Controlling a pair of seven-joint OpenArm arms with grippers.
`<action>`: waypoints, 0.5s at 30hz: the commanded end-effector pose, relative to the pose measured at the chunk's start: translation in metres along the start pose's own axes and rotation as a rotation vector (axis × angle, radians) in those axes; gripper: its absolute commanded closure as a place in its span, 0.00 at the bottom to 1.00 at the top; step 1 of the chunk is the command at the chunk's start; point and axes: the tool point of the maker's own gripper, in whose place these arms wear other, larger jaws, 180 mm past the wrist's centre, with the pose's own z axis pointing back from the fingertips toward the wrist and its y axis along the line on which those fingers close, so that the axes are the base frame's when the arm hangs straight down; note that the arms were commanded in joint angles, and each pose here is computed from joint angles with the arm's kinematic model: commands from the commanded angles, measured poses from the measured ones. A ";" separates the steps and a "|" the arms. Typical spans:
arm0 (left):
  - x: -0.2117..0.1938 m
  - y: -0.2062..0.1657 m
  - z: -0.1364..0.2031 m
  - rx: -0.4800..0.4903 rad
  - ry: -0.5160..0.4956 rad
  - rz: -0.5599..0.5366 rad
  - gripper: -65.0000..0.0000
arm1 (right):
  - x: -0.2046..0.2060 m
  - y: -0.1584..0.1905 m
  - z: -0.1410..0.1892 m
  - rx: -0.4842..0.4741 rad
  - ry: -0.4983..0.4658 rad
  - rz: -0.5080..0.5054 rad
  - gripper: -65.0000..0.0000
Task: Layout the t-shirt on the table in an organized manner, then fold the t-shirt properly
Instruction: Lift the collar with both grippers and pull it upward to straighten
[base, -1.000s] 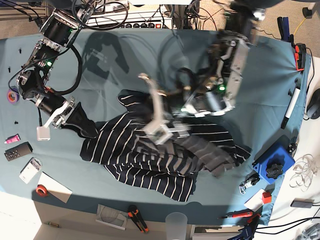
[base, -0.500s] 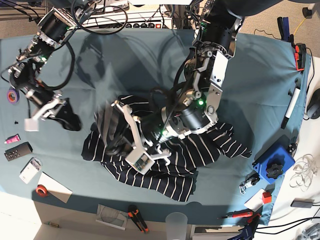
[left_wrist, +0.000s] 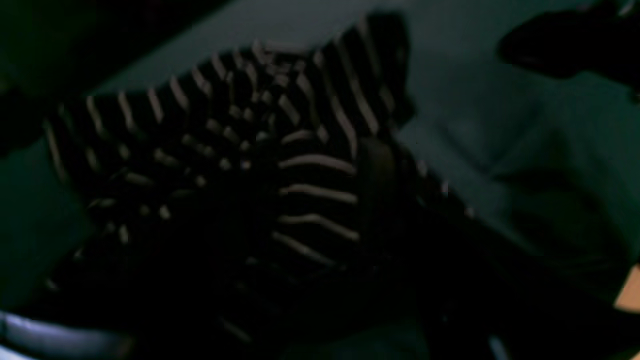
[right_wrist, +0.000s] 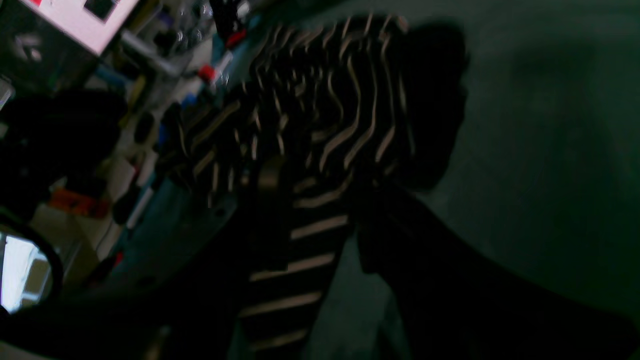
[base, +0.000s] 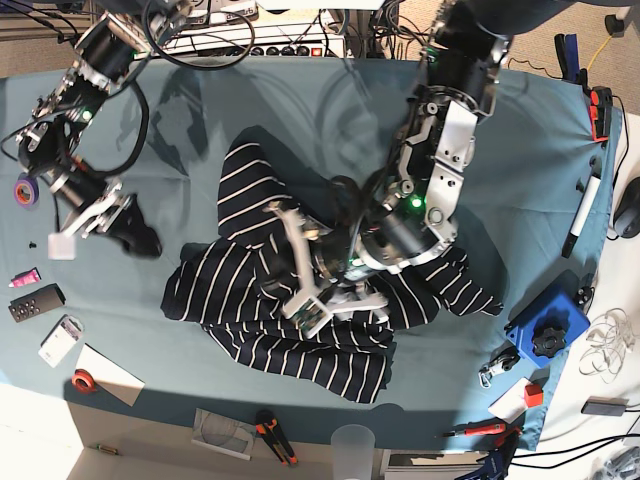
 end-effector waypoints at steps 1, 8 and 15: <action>0.015 0.003 0.003 0.004 -0.047 -0.014 0.59 | 0.008 0.005 0.000 0.015 -0.011 0.030 0.67; -0.011 0.023 0.014 0.072 0.041 -0.012 0.59 | -0.066 0.012 -0.026 -0.009 0.284 0.081 0.67; -0.044 0.045 0.044 0.169 0.067 0.056 0.59 | -0.102 0.039 -0.050 0.071 0.445 0.157 0.67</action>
